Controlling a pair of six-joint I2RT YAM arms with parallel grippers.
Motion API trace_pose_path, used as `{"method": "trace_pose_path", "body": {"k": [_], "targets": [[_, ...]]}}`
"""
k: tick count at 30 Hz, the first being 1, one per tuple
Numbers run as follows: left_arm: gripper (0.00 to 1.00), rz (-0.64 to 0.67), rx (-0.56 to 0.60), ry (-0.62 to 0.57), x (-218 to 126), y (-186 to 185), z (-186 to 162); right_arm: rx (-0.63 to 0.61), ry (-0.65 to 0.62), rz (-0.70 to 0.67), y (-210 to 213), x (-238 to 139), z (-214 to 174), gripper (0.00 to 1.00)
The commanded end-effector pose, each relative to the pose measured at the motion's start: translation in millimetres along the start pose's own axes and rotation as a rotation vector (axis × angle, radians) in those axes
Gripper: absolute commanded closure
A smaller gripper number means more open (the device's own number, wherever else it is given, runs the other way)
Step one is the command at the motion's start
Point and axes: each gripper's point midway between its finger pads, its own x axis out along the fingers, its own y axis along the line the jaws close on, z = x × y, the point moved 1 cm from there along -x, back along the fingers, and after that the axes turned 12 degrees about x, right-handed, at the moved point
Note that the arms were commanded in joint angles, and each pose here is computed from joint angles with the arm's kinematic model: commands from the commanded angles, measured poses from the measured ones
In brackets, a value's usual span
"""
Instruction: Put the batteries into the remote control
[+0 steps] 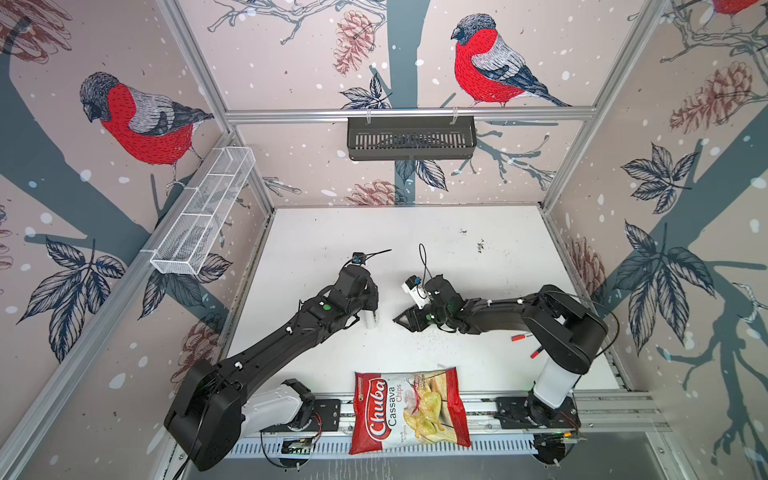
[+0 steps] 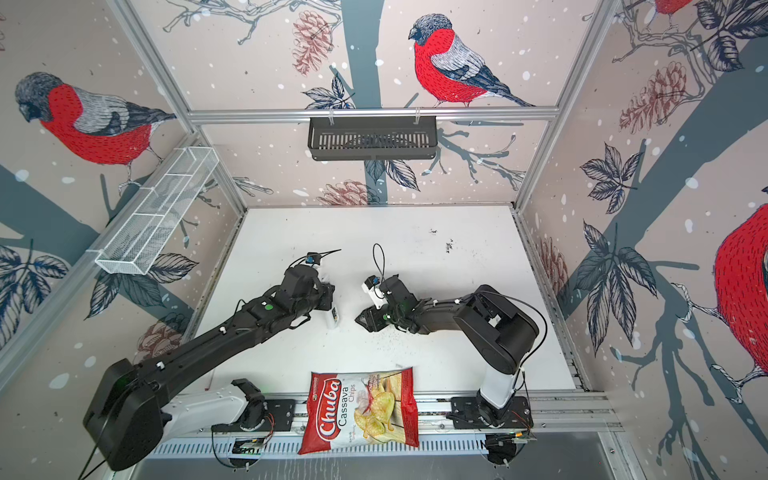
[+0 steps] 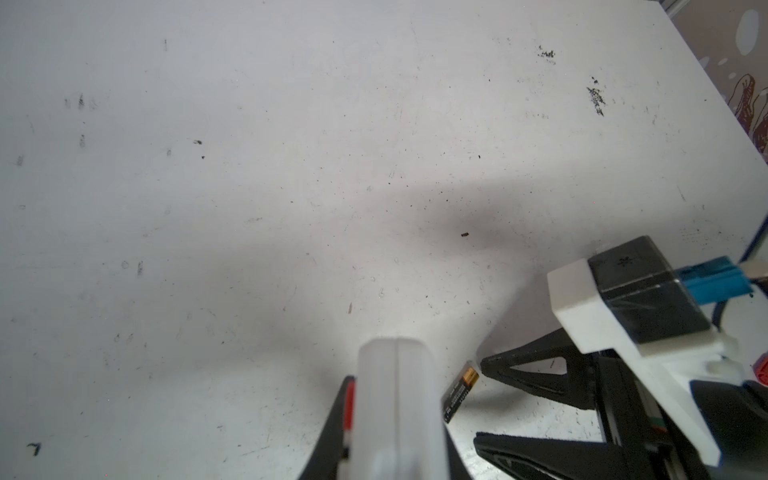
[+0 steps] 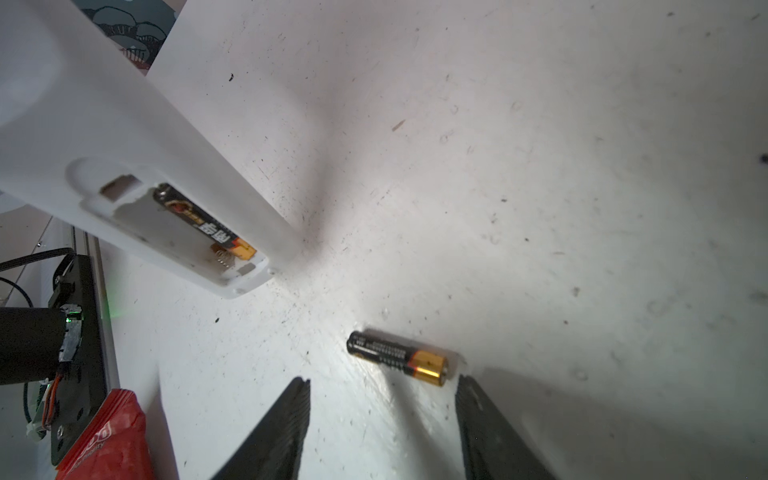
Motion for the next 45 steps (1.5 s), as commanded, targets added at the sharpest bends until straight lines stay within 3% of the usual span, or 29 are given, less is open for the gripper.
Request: {"method": "trace_pose_path", "body": {"k": [1, 5, 13, 22, 30, 36, 45], "targets": [[1.00, 0.033, -0.048, -0.027, -8.1, 13.3, 8.0, 0.039, -0.001, -0.010, 2.8, -3.5, 5.8, 0.41], [1.00, 0.051, -0.097, -0.068, -25.8, 32.3, 17.4, 0.129, 0.035, -0.109, -2.1, -6.7, 0.5, 0.41], [1.00, 0.070, -0.105, -0.124, -49.4, 40.2, 27.8, 0.021, 0.043, -0.005, 41.5, 15.5, 14.9, 0.43], [1.00, 0.096, -0.119, -0.157, -70.1, 50.2, 24.1, 0.019, 0.175, -0.029, 36.5, 46.2, 0.8, 0.44], [1.00, 0.072, -0.126, -0.167, -67.6, 46.7, 26.8, -0.009, 0.232, -0.072, 33.4, 19.1, -29.9, 0.49], [1.00, 0.053, -0.128, -0.166, -64.2, 43.7, 27.6, -0.017, 0.135, -0.098, 31.2, -17.9, -16.3, 0.47], [1.00, 0.042, -0.126, -0.172, -63.3, 42.3, 29.4, 0.157, 0.147, -0.269, -8.3, -37.4, -37.2, 0.47]]}}
